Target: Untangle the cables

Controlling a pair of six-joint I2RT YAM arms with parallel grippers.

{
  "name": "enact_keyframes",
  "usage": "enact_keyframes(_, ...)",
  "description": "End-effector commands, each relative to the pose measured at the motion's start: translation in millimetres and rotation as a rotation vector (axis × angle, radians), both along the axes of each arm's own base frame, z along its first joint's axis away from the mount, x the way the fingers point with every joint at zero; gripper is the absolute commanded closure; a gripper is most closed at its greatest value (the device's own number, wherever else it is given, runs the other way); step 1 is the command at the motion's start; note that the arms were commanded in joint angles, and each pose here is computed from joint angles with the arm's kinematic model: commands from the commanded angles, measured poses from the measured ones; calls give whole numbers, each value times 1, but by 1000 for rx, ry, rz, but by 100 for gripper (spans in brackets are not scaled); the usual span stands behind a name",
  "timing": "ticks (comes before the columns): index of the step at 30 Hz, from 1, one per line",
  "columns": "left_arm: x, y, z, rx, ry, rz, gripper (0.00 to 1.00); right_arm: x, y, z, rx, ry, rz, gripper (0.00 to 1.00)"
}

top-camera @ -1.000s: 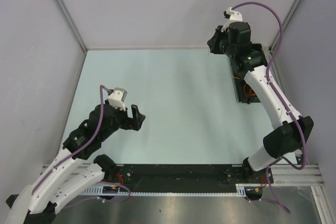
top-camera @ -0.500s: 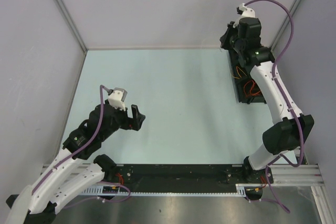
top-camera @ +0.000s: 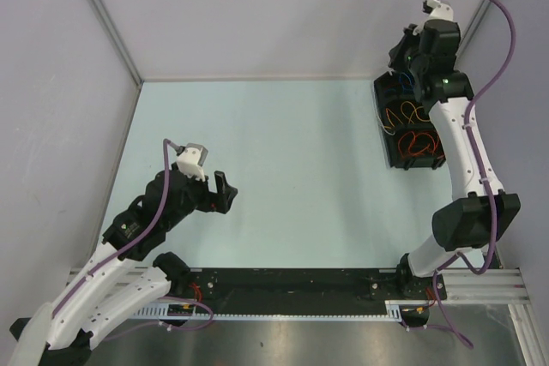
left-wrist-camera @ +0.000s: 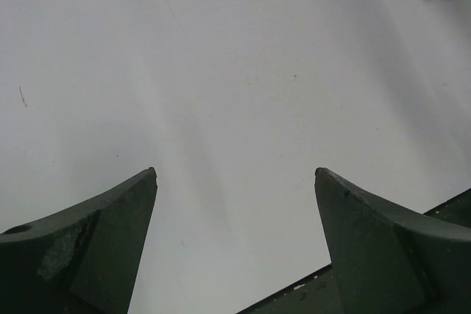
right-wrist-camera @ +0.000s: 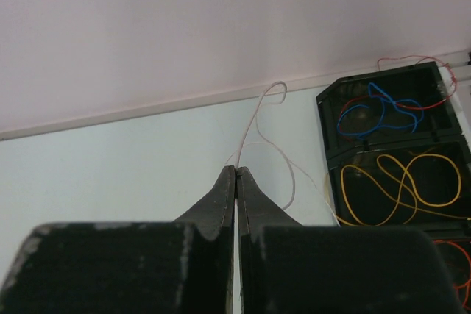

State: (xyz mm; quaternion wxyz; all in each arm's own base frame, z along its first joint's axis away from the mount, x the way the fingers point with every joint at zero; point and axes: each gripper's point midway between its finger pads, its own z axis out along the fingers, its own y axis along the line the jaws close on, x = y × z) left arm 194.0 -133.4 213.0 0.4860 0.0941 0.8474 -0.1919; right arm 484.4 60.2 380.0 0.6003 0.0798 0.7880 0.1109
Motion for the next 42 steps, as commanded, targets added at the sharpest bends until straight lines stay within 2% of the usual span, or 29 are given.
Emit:
enact_keyframes(1, 2, -4, 6, -32, -14, -5, 7, -12, -26, 65, 13, -159, -46, 100)
enact_keyframes(9, 3, -5, 3, -24, -3, -6, 7, -10, -72, 89, 39, -227, -146, 100)
enact_keyframes(20, 7, -5, -5, 2, 24, 10, 7, -1, -90, 127, 74, -344, -25, 100)
enact_keyframes(25, 9, -5, -12, 20, 47, 15, 7, 0, -83, 129, 63, -375, 148, 100)
enact_keyframes(27, 10, -7, -13, 25, 56, 11, 7, 0, -79, 118, 17, -359, 237, 100)
enact_keyframes(33, 11, -13, -23, 44, 92, -15, 7, 4, -98, 71, -84, -316, 273, 100)
enact_keyframes(35, 12, -13, -25, 51, 99, -14, 7, 4, -104, 60, -78, -320, 297, 100)
enact_keyframes(37, 13, -13, -28, 61, 109, -10, 7, 3, -116, 29, -17, -277, 314, 100)
enact_keyframes(38, 13, -13, -29, 64, 112, -12, 7, 4, -120, 30, -21, -309, 315, 100)
enact_keyframes(39, 13, -14, -31, 67, 117, -10, 7, 6, -126, 7, 10, -270, 296, 100)
enact_keyframes(42, 14, -13, -34, 80, 129, -8, 8, 16, -134, -19, 40, -228, 267, 100)
